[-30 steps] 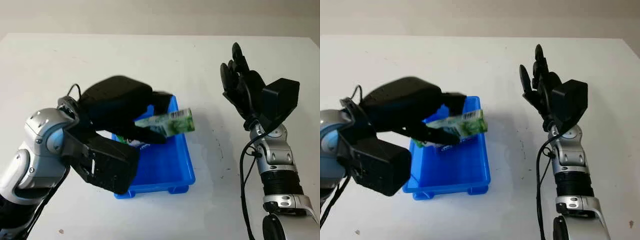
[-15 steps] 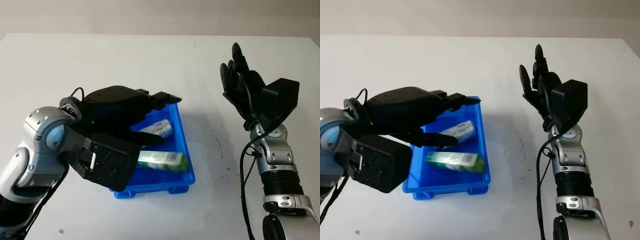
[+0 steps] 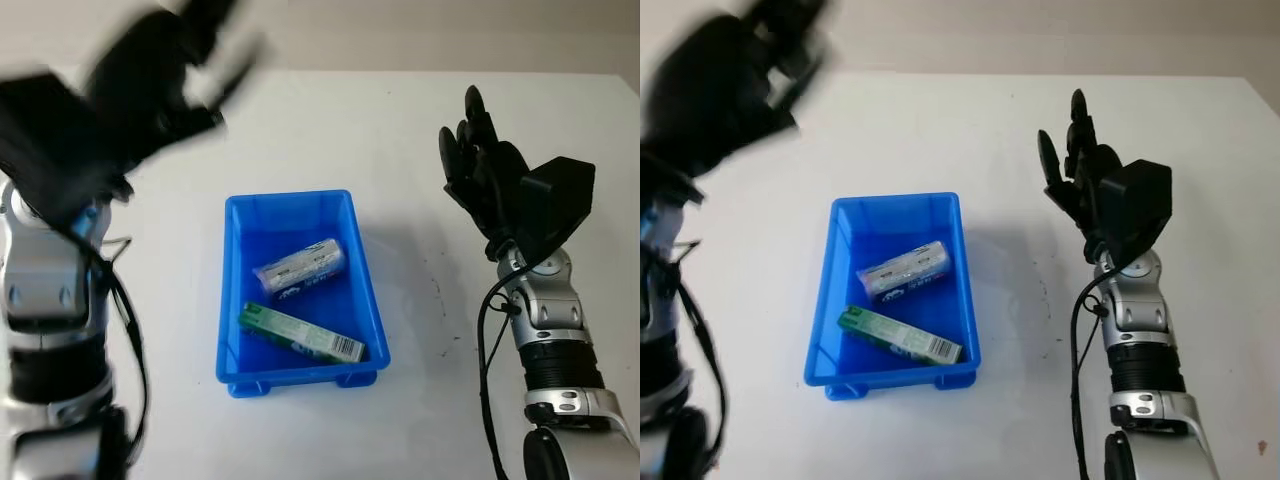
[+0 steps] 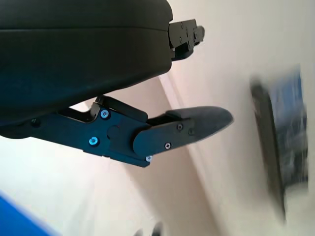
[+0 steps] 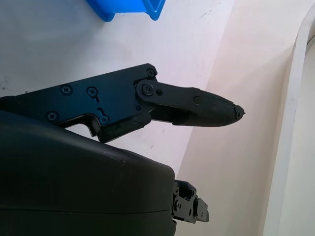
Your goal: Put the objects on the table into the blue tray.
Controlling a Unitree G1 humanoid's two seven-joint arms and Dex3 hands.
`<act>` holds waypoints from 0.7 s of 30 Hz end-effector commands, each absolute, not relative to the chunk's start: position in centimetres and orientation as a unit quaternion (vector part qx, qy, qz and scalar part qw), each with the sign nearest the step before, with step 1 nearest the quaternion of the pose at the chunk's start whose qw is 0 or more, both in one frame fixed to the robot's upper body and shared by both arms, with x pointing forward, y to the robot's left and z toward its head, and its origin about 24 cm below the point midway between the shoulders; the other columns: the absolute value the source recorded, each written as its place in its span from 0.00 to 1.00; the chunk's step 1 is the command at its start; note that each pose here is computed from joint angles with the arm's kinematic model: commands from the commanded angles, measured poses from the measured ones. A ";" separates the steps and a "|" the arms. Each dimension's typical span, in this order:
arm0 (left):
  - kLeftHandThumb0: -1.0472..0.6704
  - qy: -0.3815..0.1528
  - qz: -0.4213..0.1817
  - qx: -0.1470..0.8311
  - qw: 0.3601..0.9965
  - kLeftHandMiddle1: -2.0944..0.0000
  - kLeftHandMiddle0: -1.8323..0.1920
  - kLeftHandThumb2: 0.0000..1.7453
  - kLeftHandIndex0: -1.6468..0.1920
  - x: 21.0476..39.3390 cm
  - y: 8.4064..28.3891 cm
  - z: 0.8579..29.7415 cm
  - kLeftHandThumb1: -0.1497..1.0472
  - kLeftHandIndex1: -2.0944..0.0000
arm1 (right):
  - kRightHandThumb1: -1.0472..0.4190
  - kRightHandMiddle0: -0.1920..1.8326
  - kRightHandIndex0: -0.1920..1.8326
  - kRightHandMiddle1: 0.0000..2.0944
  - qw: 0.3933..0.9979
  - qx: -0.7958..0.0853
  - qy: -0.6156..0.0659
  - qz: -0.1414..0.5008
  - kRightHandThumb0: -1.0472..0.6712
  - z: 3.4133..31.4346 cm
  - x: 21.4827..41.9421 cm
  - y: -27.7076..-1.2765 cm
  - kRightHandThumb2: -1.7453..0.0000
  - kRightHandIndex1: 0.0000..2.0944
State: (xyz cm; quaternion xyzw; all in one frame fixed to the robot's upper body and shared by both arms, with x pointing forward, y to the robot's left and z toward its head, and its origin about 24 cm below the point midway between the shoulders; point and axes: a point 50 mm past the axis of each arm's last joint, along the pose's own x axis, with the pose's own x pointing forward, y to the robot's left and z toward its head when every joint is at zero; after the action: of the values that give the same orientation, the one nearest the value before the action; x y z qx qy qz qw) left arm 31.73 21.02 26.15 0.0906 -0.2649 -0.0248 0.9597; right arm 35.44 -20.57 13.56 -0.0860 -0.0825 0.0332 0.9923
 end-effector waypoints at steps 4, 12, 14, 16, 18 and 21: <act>0.19 -0.231 0.055 0.032 0.971 0.99 1.00 0.41 1.00 33.3 23.2 22.6 1.00 1.00 | 0.00 0.00 0.00 0.00 0.991 -0.086 -0.096 0.037 0.19 14.4 35.7 -20.3 0.68 0.00; 0.18 -0.158 0.086 0.040 0.983 1.00 1.00 0.42 1.00 34.2 24.6 16.9 1.00 1.00 | 0.00 0.00 0.00 0.00 0.991 -0.072 -0.104 0.047 0.20 14.7 35.8 -20.3 0.66 0.00; 0.18 -0.136 0.077 0.040 0.987 1.00 1.00 0.41 1.00 34.2 24.6 15.5 1.00 1.00 | 0.00 0.00 0.00 0.00 0.991 -0.067 -0.108 0.051 0.21 14.8 35.9 -20.2 0.65 0.00; 0.18 -0.120 0.069 0.037 0.990 1.00 1.00 0.39 1.00 34.1 24.3 14.4 1.00 1.00 | 0.00 0.00 0.00 0.00 0.990 -0.063 -0.112 0.057 0.21 14.9 35.9 -20.1 0.65 0.00; 0.18 -0.104 0.055 0.035 0.992 1.00 1.00 0.39 1.00 34.0 24.0 13.6 1.00 1.00 | 0.00 0.00 0.00 0.00 0.990 -0.061 -0.114 0.060 0.20 14.9 36.0 -20.0 0.65 0.00; 0.17 -0.078 0.041 0.040 0.995 1.00 1.00 0.40 1.00 33.6 23.3 12.8 1.00 1.00 | 0.00 0.00 0.00 0.00 0.990 -0.062 -0.113 0.063 0.21 14.9 36.0 -19.9 0.64 0.00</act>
State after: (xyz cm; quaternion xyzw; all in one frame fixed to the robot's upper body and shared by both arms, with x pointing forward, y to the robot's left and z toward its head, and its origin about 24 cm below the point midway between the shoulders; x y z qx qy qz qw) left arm 33.87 23.55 12.82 0.0388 -0.0787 0.0467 0.9950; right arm 35.85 -20.02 14.27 -0.0653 -0.0993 0.0611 0.9910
